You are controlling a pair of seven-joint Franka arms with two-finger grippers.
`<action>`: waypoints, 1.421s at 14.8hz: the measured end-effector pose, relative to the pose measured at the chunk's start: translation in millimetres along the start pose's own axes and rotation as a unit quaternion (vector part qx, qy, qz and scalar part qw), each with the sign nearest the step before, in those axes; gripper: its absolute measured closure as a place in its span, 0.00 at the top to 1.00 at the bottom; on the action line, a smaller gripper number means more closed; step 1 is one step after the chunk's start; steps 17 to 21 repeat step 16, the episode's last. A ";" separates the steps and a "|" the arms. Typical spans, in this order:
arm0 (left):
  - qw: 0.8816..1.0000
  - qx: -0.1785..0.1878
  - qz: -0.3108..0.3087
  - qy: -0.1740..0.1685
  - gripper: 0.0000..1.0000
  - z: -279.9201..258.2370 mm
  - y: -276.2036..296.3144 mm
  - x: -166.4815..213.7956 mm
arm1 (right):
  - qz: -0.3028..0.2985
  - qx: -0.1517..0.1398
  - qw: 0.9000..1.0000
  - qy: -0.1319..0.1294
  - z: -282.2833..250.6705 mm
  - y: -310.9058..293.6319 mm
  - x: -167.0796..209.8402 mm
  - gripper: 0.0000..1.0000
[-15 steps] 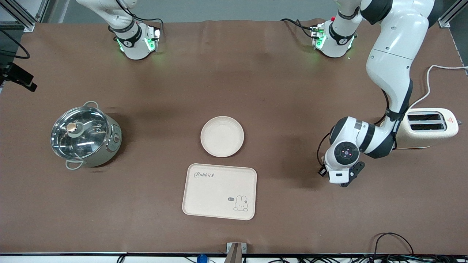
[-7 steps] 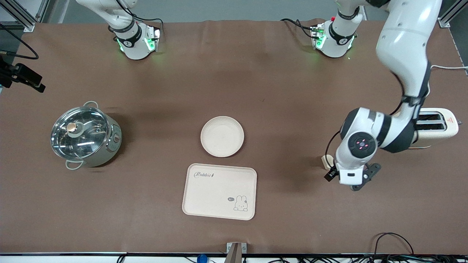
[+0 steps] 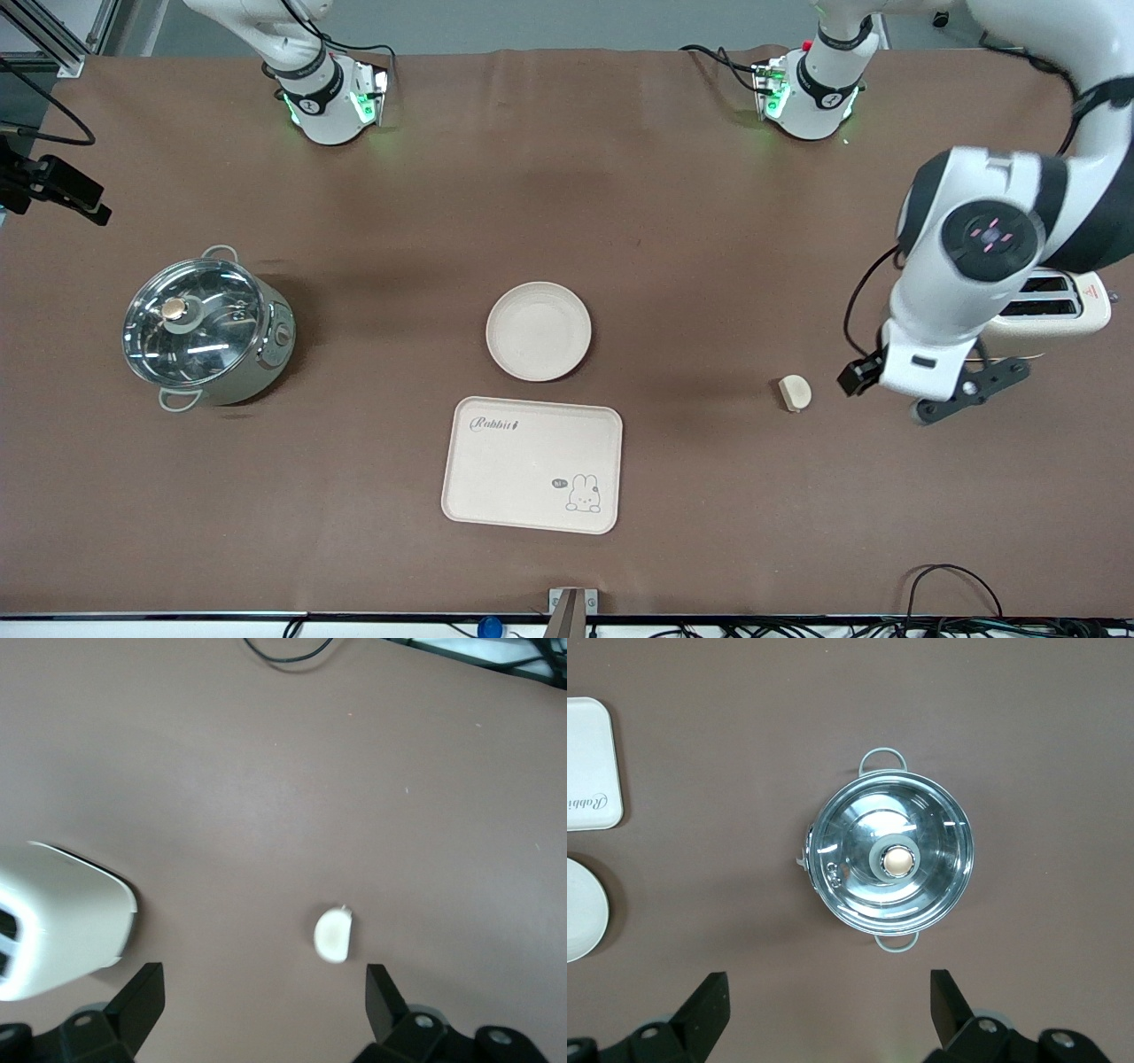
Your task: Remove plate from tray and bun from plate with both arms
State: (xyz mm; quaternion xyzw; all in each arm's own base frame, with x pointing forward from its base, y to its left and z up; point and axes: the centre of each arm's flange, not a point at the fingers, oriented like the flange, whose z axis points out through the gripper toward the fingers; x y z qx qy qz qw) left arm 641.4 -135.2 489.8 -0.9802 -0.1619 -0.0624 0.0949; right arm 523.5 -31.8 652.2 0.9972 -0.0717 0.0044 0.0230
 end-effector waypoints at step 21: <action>0.967 -0.064 0.236 -0.064 1.00 -167.8 -121.2 -77.6 | -0.029 0.021 0.999 -0.008 4.9 7.3 2.6 1.00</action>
